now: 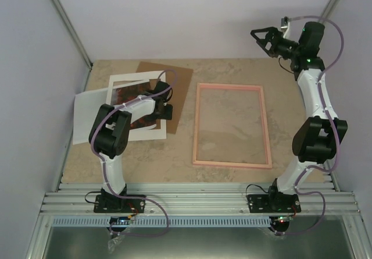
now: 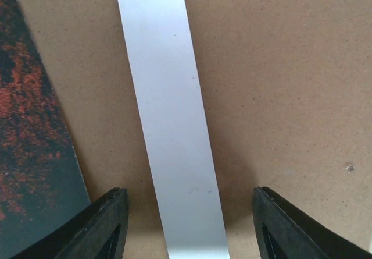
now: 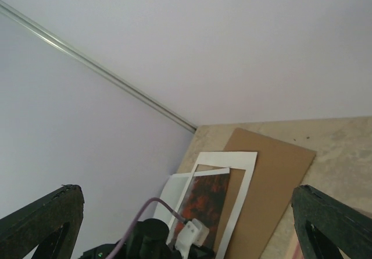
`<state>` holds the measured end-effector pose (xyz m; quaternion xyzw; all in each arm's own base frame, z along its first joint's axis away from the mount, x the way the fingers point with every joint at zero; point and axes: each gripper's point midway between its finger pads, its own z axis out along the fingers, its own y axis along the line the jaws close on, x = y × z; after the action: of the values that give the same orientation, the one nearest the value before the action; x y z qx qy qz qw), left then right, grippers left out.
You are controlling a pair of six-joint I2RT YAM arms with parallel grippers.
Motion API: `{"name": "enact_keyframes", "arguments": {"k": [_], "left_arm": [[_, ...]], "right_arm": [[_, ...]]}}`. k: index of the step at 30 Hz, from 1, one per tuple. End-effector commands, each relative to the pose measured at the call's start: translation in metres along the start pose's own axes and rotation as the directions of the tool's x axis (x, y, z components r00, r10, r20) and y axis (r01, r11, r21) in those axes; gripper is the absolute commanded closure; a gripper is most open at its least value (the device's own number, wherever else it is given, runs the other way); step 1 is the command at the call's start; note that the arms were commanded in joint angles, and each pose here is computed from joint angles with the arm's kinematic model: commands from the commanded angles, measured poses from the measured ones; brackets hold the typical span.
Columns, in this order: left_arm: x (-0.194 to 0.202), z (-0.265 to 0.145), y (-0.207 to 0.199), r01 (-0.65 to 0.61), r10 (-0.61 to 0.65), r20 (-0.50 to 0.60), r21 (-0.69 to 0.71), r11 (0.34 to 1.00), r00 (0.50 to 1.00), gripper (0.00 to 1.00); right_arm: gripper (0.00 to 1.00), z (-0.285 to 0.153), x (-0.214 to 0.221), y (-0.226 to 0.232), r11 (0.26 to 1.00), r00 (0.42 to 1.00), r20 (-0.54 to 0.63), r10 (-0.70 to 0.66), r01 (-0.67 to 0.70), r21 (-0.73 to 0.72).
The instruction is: Put the photo into the frame
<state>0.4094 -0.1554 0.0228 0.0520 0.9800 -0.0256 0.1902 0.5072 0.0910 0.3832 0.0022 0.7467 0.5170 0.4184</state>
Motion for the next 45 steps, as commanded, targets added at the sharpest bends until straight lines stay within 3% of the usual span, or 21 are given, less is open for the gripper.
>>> {"name": "enact_keyframes", "arguments": {"k": [1, 6, 19, 27, 33, 45], "left_arm": [[0.05, 0.028, 0.03, -0.014, -0.005, -0.14, -0.133, 0.991, 0.99, 0.4], [0.065, 0.032, 0.03, -0.025, 0.006, -0.159, -0.116, 0.993, 0.987, 0.56], [0.065, 0.037, 0.032, -0.036, 0.011, -0.182, -0.134, 0.99, 0.983, 0.78], [0.049, 0.012, 0.02, 0.009, -0.018, -0.128, -0.071, 0.997, 0.992, 0.8], [0.033, -0.017, 0.012, 0.018, -0.019, -0.071, -0.018, 1.0, 0.997, 0.8], [-0.001, -0.095, -0.03, 0.032, -0.044, 0.061, 0.193, 0.981, 0.997, 0.81]], "right_arm": [[0.02, 0.004, -0.009, 0.034, 0.998, 0.999, 0.03, -0.032, 0.034, -0.059], [0.02, 0.005, 0.0, 0.039, 0.997, 0.998, 0.036, -0.054, 0.056, -0.055], [0.02, 0.016, -0.006, 0.039, 0.995, 0.996, 0.045, -0.076, 0.078, -0.054], [0.02, 0.012, -0.008, 0.022, 0.998, 0.998, 0.031, -0.047, 0.048, -0.042], [0.02, 0.021, -0.019, 0.038, 0.992, 0.995, 0.055, -0.08, 0.085, -0.093], [0.02, 0.023, 0.036, 0.001, 0.996, 0.995, -0.055, -0.079, 0.076, -0.053]]}}
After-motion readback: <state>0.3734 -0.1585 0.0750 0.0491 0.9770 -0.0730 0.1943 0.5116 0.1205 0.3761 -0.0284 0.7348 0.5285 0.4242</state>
